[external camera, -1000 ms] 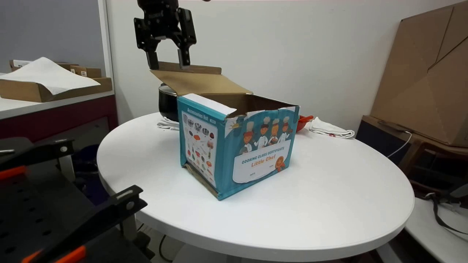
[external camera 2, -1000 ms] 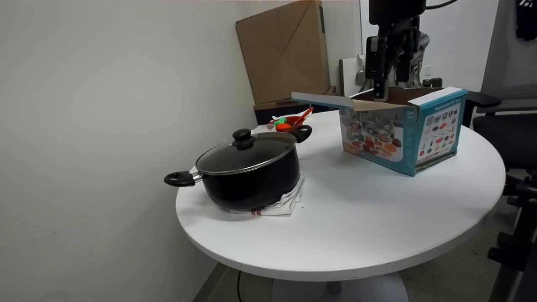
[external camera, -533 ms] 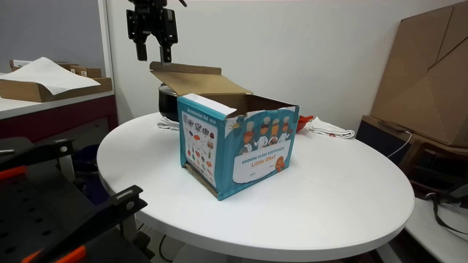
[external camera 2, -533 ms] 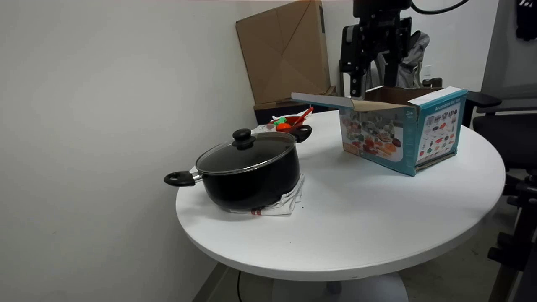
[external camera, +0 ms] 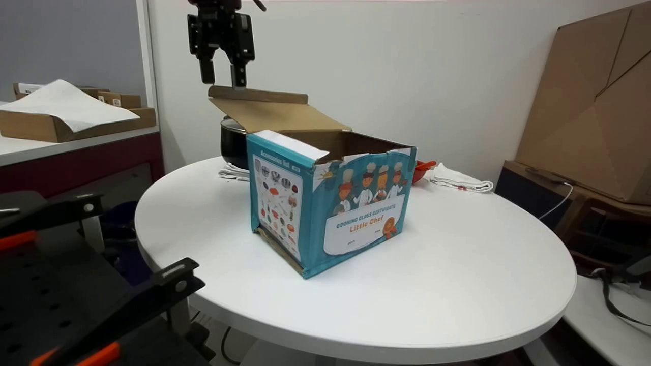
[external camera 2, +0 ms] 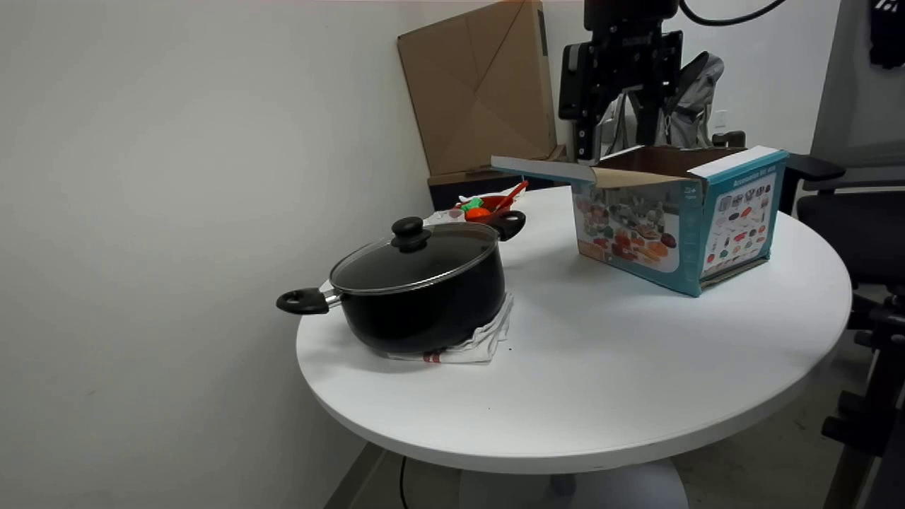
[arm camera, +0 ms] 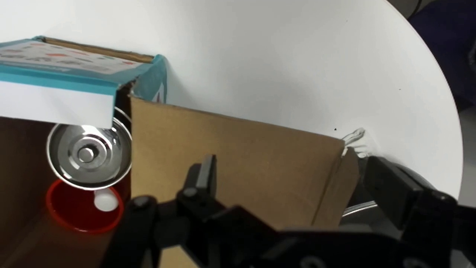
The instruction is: Put the red mug, salt shaker, silver pot, and silver lid in the box then close it
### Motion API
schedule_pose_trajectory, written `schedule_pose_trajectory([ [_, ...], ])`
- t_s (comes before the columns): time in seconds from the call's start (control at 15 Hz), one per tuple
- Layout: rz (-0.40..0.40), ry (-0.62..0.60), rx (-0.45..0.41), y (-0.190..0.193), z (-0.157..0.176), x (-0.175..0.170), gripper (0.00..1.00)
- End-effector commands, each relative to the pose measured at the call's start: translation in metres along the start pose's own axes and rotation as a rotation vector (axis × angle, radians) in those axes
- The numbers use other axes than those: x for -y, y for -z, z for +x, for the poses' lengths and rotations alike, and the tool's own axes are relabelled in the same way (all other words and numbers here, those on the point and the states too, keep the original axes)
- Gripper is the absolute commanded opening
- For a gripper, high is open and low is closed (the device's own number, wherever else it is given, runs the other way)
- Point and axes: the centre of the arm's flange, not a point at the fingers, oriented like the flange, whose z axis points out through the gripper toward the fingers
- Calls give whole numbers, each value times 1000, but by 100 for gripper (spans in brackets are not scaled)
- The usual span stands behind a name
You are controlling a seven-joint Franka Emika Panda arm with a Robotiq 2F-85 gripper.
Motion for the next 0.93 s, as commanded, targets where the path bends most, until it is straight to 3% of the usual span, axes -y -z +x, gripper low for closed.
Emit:
schedule_pose_trajectory([
  [0.0, -11, -13, -25, -16, 11, 12, 100],
  [0.33, -5, 2, -38, -27, 13, 31, 100],
  [0.47, -13, 11, -43, -32, 12, 36, 74],
  [0.87, -48, 8, -54, -31, 9, 34, 31],
])
